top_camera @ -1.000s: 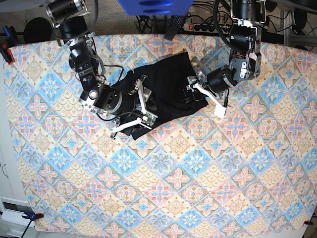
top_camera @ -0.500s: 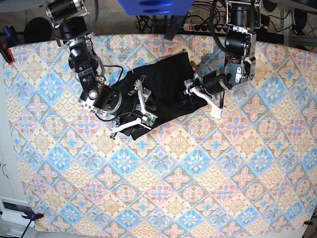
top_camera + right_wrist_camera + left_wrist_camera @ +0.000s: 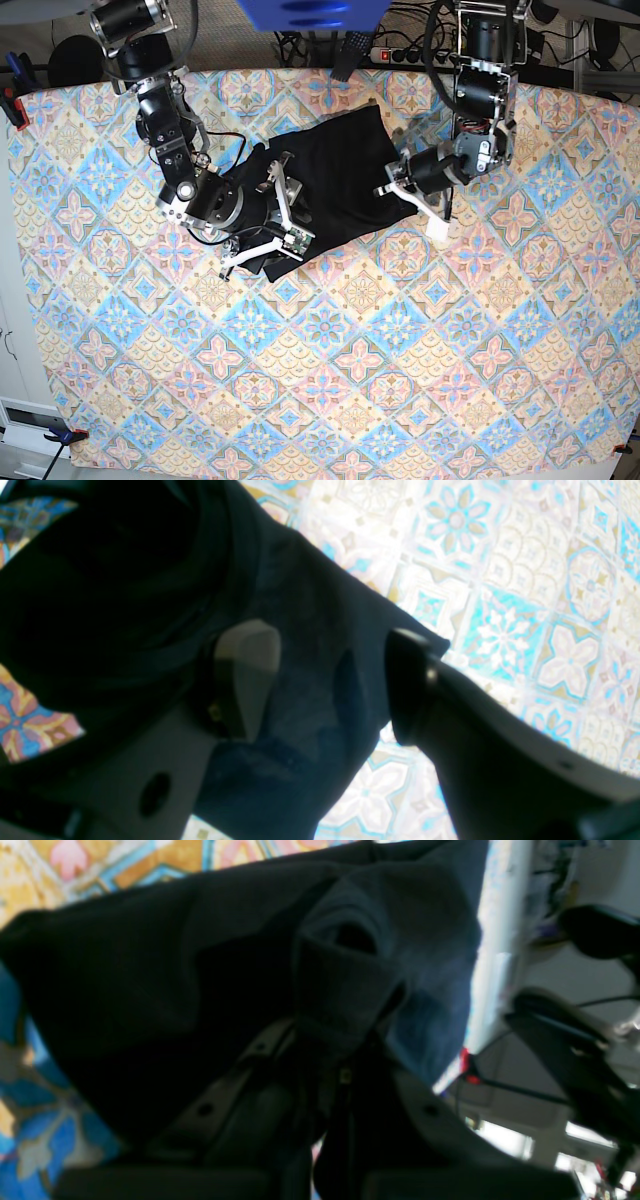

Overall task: Fold the T-shirt properly
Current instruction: 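Tuck the bundle's loose edge under with the left gripper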

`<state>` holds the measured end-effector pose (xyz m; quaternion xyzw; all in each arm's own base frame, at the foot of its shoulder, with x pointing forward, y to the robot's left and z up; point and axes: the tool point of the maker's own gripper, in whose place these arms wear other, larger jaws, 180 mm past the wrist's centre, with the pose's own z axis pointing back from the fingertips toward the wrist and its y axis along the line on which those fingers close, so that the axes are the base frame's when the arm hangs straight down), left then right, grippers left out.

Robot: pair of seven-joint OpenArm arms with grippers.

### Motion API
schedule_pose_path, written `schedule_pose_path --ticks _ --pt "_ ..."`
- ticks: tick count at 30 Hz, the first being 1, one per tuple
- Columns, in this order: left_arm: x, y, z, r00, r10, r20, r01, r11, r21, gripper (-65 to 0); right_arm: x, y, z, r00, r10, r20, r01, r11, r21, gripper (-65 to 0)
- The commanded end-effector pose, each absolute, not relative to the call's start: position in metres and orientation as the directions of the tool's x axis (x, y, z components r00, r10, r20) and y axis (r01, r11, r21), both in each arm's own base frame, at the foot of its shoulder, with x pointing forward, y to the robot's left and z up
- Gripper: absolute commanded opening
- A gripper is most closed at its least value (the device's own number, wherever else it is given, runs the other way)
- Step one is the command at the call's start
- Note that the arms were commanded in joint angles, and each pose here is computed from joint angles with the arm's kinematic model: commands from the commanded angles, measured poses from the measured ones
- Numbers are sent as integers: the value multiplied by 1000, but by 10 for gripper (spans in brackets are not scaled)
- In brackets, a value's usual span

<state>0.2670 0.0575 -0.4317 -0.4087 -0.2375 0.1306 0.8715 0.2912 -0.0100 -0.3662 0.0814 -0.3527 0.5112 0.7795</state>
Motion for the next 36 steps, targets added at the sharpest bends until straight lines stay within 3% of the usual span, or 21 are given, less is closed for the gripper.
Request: schedule_pose_path --ticks 1,9,28,32,36 --pt "280 64 -412 825 441 353 10 614 -789 -650 299 -5 -351 199 718 667 -846 469 -253 -298" --pt "277 88 -385 792 435 429 64 640 -766 -650 298 -5 -353 202 719 665 -847 469 -250 -298" --pt "267 108 -443 838 401 371 -50 733 -678 -650 299 -5 -353 204 717 666 -847 470 -247 -301" --pt "268 99 -446 843 383 378 -41 747 -664 -641 298 -6 -358 214 720 661 -849 472 -238 -336" --pt "267 96 -448 847 374 378 -38 752 -658 -557 297 -9 -368 238 726 646 -853 474 -219 -435"
